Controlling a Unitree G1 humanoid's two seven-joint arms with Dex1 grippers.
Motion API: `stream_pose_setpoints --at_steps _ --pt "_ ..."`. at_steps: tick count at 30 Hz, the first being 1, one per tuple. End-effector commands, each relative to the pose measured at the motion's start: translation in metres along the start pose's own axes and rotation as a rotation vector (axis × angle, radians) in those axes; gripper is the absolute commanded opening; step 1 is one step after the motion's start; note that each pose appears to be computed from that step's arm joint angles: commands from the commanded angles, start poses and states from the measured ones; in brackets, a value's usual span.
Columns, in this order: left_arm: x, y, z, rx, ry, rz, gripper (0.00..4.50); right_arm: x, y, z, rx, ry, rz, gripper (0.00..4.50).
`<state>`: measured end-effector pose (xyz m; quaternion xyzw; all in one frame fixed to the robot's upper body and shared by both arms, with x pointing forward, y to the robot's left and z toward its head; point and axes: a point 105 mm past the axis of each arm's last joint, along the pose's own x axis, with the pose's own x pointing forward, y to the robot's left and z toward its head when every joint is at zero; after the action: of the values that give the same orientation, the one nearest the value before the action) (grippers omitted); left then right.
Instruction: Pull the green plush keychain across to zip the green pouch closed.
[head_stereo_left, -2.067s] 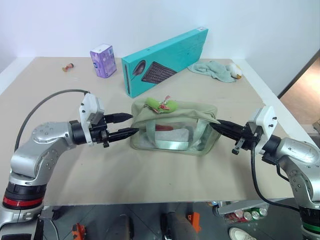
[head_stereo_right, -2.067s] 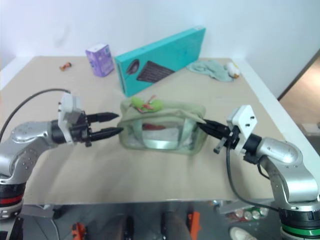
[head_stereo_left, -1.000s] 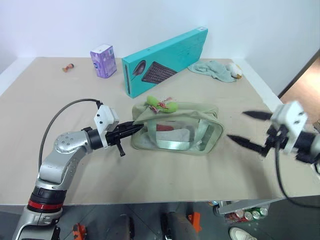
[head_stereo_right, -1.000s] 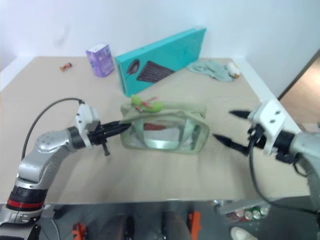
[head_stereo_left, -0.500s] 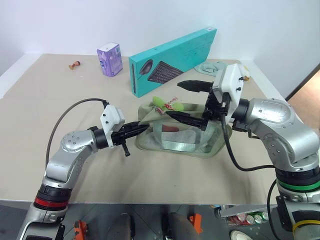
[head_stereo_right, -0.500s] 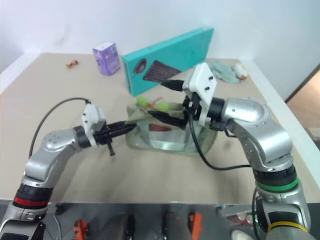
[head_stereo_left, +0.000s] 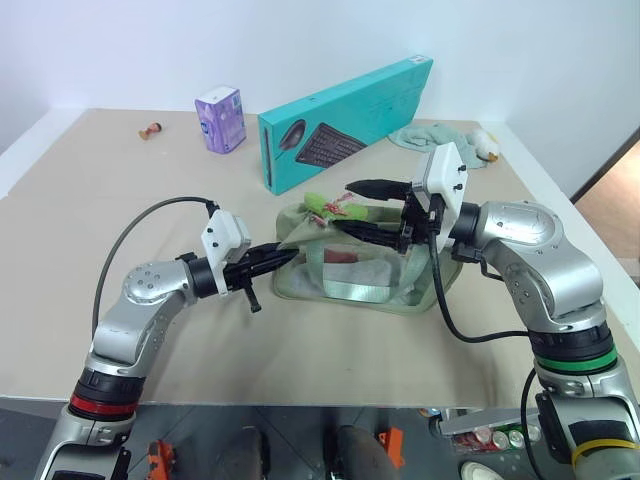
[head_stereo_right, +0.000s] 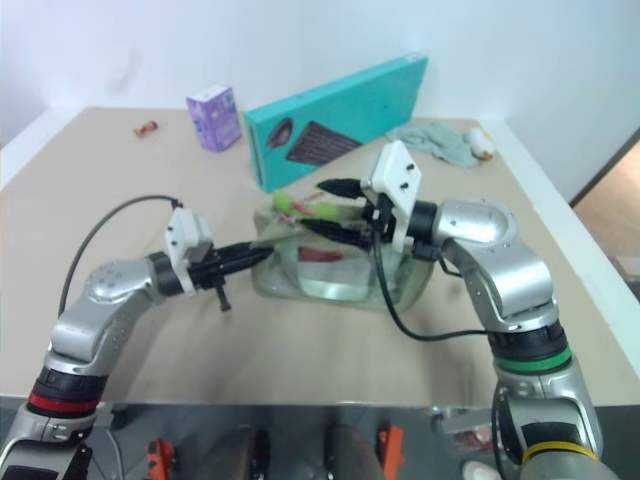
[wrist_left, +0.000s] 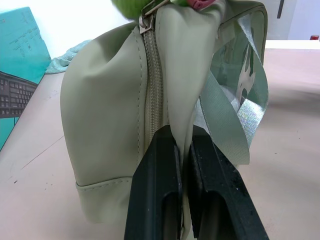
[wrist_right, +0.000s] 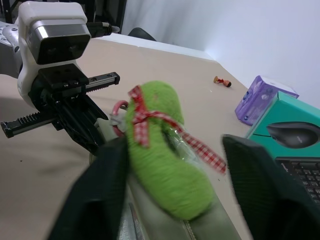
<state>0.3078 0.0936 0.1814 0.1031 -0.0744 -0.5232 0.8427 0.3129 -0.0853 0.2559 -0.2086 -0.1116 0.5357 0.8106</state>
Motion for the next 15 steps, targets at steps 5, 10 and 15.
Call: stream_pose_setpoints --at_steps 5,10,15 --pt "0.004 -0.004 -0.002 0.000 0.008 -0.019 0.00 0.003 0.000 0.012 -0.030 -0.034 0.008 0.09" --pt "0.003 -0.003 -0.004 -0.005 0.018 -0.003 0.00 0.001 0.003 0.020 -0.029 -0.076 -0.001 0.01" --pt "0.002 0.002 -0.004 -0.031 0.013 0.048 0.00 -0.018 -0.010 0.035 -0.088 -0.098 -0.110 0.01"
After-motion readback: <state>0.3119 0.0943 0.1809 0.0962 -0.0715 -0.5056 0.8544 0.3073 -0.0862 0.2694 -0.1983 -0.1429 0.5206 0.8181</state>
